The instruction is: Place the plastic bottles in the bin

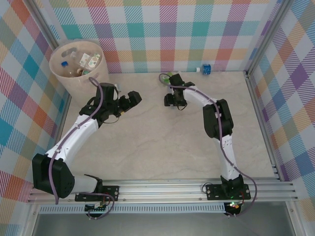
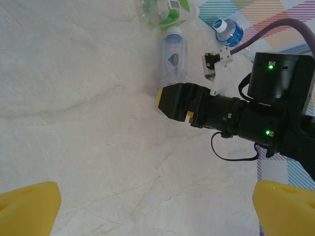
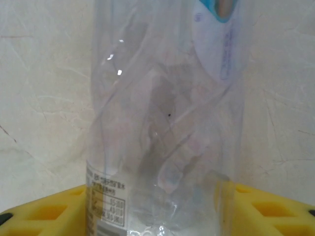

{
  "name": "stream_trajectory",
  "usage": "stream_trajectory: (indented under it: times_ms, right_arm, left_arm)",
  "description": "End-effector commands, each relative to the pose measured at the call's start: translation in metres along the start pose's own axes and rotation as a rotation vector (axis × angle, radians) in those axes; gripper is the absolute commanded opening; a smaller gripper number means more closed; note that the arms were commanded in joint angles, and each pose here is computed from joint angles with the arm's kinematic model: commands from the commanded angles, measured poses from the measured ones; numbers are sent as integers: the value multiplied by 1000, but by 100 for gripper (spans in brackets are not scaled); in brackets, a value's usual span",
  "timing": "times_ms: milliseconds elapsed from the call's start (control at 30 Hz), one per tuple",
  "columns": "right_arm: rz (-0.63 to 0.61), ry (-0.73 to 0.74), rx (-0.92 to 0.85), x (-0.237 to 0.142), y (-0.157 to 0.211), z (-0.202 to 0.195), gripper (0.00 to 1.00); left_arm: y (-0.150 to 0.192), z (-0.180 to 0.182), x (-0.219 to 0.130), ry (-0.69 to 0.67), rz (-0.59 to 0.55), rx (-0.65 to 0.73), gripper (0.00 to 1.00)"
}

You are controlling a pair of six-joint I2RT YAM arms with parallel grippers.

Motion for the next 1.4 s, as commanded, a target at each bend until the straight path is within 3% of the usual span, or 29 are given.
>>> stream_trajectory:
  times_ms: [0, 267, 433, 733, 1233, 1300, 1367]
  right_arm:
    - [-90, -32, -64, -35, -3, 8, 54]
    - [-196, -138, -17, -103, 42, -2, 47]
    - [-197, -228, 34, -130, 90, -9, 45]
    - [-194, -468, -67, -173, 149, 20, 45]
    - [-157, -714, -209, -194, 170, 66, 48]
    - [-163, -706, -205, -192, 168, 67, 48]
    - [-167, -701, -196, -191, 166, 68, 49]
  left_arm:
    - [5, 1, 4, 21, 22, -6, 100]
    - [9, -8, 16, 147, 50, -41, 100]
    - [20, -16, 31, 210, 95, -64, 100]
    - [49, -46, 65, 323, 206, -49, 100]
    - [61, -73, 88, 330, 197, 8, 100]
    - [61, -77, 91, 355, 200, 10, 95]
    - [61, -77, 91, 351, 199, 8, 82]
Point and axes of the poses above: each hand's point on the last joint's axis, 136 mm out from that joint toward the fingers, its own x axis out along the fingers, its own z axis along the line the jaws close on, y = z × x, the point moved 7 cm from there along -x, back along the fingers, and after that the axes turned 3 degrees about x, right-handed, at the moved point
